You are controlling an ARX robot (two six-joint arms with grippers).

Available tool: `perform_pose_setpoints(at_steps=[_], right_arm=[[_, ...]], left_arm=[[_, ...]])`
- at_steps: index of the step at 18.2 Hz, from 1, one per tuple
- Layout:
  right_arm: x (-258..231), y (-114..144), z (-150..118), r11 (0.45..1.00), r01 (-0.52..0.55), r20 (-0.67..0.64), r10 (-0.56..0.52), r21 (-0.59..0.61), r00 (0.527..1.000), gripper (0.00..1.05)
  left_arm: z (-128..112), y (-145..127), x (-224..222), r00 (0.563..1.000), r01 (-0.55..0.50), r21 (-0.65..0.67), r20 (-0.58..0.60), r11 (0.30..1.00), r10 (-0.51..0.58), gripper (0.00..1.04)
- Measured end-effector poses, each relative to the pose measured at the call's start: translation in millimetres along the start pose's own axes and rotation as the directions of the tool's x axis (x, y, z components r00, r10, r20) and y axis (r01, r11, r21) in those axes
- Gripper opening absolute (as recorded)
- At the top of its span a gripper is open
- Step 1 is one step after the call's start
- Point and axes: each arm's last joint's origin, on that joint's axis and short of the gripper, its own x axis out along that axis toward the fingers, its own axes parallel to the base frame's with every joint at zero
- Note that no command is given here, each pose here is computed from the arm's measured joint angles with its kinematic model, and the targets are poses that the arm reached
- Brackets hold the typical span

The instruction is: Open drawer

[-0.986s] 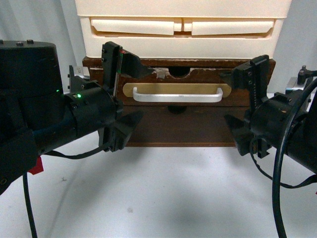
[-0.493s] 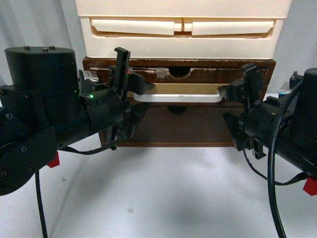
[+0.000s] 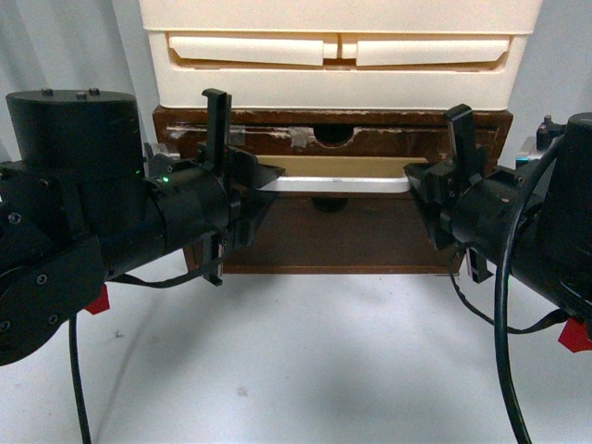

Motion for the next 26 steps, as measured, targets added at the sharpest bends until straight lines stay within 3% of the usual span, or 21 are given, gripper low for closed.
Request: perform_pose_setpoints(at_steps=[12,24,25,26], right_arm=[[-49.0,2.1,-28.0,1.0,-0.009,-0.03,0.01,0.006,0.999,0.12],[-113.1,10.2,-61.7,0.999,0.042,-0.109,-0.038,0.034,0.993,0.11],[-115.5,9.9,-64.4,0.999,0.043,-0.118,-0.039,0.032,0.992,0.14],[-116.7,9.2,-66.9,0.998,0.059,-0.129,-0.055,0.028,0.99,0.24]], left_arm=[[-22.5,7.6,-53.9,1.0,0.017,-0.015,0.008,1.0,-0.017,0.12],[-53.9,10.5,-129.8,0.998,-0.063,-0.058,0.028,0.996,0.064,0.12],[-54.9,11.7,-133.6,0.997,-0.066,-0.059,0.027,0.996,0.068,0.12],[-56.4,13.6,-139.5,0.997,-0.072,-0.029,0.016,0.997,0.072,0.21]])
